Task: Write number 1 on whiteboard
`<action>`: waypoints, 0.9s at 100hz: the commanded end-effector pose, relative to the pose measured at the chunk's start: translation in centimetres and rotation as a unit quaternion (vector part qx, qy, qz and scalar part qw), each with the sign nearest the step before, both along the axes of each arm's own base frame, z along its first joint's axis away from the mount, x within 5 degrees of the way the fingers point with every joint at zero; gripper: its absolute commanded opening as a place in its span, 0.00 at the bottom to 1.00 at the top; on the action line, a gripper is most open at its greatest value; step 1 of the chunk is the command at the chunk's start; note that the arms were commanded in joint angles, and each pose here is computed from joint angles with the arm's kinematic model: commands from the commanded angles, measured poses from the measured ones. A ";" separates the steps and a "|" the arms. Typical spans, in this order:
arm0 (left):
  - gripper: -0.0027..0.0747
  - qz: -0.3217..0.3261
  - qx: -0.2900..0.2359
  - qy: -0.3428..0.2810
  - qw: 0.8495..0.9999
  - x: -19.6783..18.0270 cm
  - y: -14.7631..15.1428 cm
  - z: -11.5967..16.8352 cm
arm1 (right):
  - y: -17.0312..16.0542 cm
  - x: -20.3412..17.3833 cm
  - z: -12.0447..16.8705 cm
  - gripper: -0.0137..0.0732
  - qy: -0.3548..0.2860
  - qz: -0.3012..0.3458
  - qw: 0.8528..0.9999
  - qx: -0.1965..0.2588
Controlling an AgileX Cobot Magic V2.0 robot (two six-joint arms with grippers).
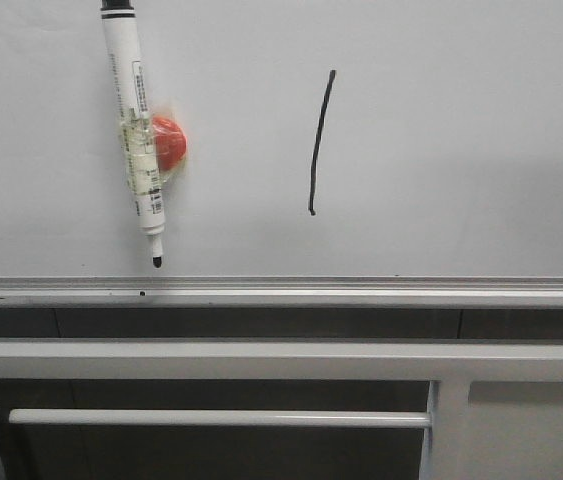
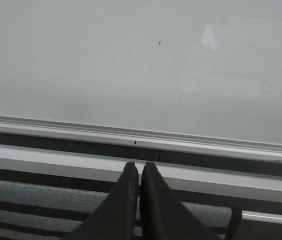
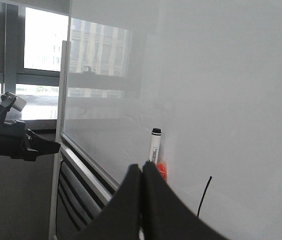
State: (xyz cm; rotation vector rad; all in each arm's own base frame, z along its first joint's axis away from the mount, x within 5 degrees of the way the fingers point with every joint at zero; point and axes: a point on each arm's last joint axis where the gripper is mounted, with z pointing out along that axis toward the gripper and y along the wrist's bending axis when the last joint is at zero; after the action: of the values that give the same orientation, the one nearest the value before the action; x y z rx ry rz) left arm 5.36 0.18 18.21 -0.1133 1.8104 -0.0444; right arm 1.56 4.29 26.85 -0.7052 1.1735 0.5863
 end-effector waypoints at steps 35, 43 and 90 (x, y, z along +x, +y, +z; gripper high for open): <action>0.01 -0.003 0.028 -0.042 0.999 0.0 0.0 0.5 | -0.3 -0.3 0.9 0.08 -0.014 -0.004 1.000 0.017; 0.01 -0.004 0.014 -0.042 0.999 0.0 0.0 0.5 | -0.3 -0.3 0.9 0.08 -0.014 -0.004 1.000 0.017; 0.01 -0.004 0.009 -0.043 0.999 0.0 -0.1 0.5 | -0.3 -0.3 0.9 0.08 -0.014 -0.004 1.000 0.017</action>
State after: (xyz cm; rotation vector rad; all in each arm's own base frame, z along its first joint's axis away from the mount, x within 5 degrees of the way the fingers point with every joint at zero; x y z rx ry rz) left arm 5.36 0.11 18.19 -0.0873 1.8135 -0.0349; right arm 1.56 4.29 26.85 -0.7052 1.1735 0.5863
